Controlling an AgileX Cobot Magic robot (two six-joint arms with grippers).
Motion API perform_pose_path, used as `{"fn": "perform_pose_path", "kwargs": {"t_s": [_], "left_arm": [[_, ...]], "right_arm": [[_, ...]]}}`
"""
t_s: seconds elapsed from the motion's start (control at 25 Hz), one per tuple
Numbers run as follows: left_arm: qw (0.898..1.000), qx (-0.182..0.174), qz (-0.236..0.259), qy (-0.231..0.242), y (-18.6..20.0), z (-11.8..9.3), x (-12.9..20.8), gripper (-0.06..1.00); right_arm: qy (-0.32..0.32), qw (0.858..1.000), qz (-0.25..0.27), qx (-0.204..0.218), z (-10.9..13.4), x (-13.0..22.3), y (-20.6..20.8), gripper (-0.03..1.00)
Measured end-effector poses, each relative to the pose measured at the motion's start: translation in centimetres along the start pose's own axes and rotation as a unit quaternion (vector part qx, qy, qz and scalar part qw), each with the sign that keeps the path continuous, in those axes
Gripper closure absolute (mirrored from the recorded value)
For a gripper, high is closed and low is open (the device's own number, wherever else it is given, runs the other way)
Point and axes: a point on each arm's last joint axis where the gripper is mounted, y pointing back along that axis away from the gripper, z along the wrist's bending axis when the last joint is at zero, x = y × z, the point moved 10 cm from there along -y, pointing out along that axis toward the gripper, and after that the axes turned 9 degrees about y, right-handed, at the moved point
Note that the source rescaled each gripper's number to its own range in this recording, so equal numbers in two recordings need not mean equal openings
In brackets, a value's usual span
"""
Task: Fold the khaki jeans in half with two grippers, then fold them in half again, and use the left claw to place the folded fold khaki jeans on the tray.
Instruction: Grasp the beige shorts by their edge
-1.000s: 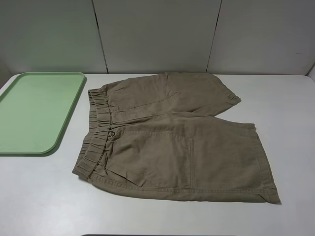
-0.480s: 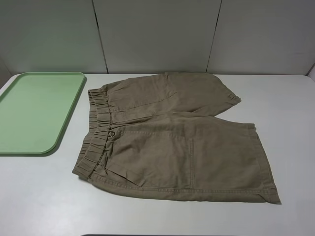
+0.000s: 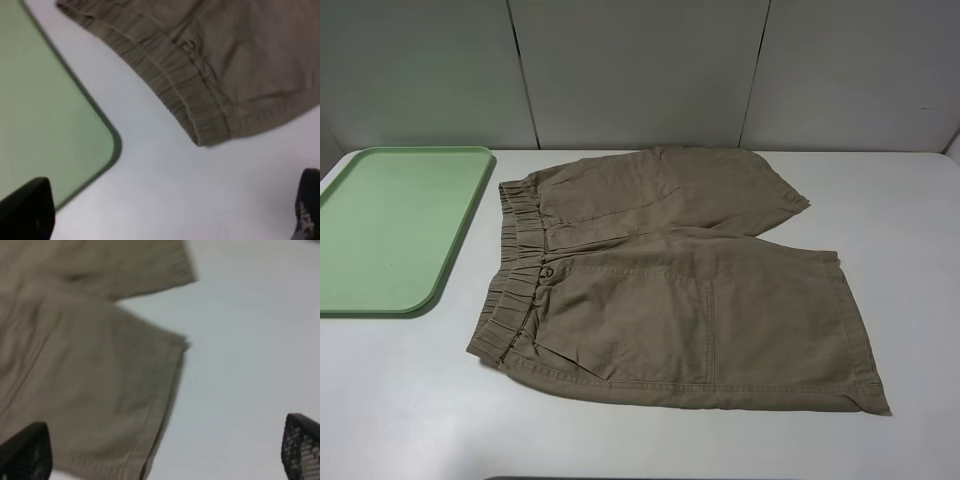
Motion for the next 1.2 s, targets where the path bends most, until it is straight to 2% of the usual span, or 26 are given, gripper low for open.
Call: {"fn": "perform_pose_path", "kwargs": {"t_s": [0.12, 0.2, 0.32, 0.44, 0.56, 0.72, 0.92, 1.04, 1.2], "left_arm": [[0.996, 0.013, 0.045, -0.079, -1.9, -1.3, -0.1, 0.04], [0.988, 0.025, 0.072, -0.133, -3.0, -2.4, 0.0, 0.06], [0.973, 0.046, 0.104, -0.199, -4.4, -3.9, 0.3, 0.07], [0.96, 0.058, 0.132, -0.239, -5.6, -4.9, 0.6, 0.08], [0.953, 0.062, 0.156, -0.253, -6.5, -5.2, 1.5, 0.09], [0.942, 0.065, 0.194, -0.266, -7.7, -5.1, 3.8, 0.09], [0.928, 0.071, 0.227, -0.286, -8.6, -4.9, 6.4, 0.09], [0.921, 0.075, 0.24, -0.299, -9.1, -4.8, 8.0, 0.09], [0.913, 0.079, 0.252, -0.311, -9.5, -4.6, 9.3, 0.09]], "right_arm": [[0.079, 0.995, 0.033, -0.05, 2.1, -0.3, -2.0, -0.03], [0.128, 0.987, 0.049, -0.085, 3.9, -0.4, -3.1, -0.03], [0.213, 0.965, 0.074, -0.132, 6.8, -0.3, -4.6, -0.03], [0.292, 0.939, 0.099, -0.154, 9.0, 0.2, -5.9, -0.03], [0.356, 0.913, 0.12, -0.158, 10.4, 0.7, -7.2, -0.03], [0.413, 0.886, 0.135, -0.163, 11.8, 1.9, -9.9, -0.03], [0.441, 0.864, 0.167, -0.179, 13.1, 4.9, -13.2, -0.03], [0.476, 0.837, 0.188, -0.192, 13.4, 7.3, -14.7, -0.03], [0.499, 0.819, 0.201, -0.2, 13.6, 8.9, -15.8, -0.03]]}}
